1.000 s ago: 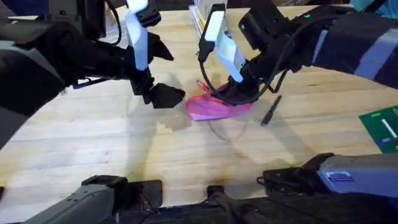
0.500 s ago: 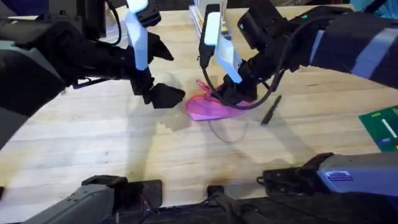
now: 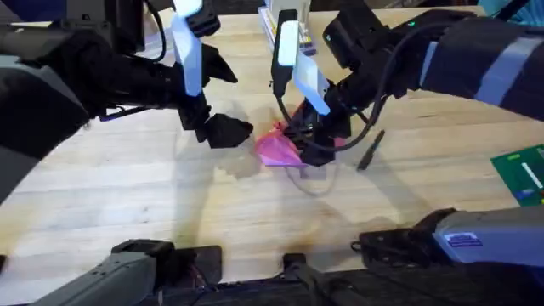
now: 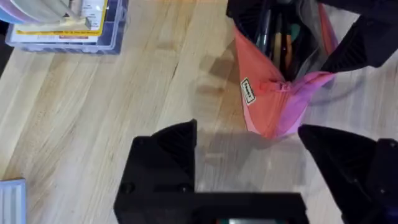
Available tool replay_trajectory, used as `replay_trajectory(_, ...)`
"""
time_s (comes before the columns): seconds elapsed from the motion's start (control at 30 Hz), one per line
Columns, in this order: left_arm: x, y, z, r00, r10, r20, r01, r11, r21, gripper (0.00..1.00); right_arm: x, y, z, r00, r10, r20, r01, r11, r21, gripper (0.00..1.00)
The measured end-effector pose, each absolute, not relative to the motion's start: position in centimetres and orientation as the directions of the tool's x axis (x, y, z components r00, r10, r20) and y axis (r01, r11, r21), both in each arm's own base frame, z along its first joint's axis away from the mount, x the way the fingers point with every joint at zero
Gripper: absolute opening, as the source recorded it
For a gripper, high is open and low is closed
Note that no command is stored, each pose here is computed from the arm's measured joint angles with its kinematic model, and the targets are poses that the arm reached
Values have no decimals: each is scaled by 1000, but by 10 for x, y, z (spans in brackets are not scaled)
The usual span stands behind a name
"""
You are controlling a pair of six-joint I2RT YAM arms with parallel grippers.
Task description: Unzip the bag, pick up the pens from the table one at a time and place them inside, then zip the bag closed.
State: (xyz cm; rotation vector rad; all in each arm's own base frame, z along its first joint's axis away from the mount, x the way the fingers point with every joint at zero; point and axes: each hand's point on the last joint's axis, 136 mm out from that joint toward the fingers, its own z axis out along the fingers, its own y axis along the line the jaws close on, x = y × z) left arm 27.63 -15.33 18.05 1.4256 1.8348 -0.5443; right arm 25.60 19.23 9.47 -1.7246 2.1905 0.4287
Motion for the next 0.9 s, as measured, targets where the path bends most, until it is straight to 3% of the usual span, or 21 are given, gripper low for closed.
replay_trajectory(0.37,276,-153,180,-112,637,-762,950,293,106,994,259,193,102,-229,-867,-443,-969,246,18,998)
replay_trajectory(0.57,274,-153,179,-121,639,-760,951,293,95,994,253,191,147,-193,-830,-523,-961,268,-70,998)
replay_trajectory(0.9,271,-153,177,-135,641,-756,953,293,78,994,202,158,211,-135,-808,-573,-933,298,-200,998)
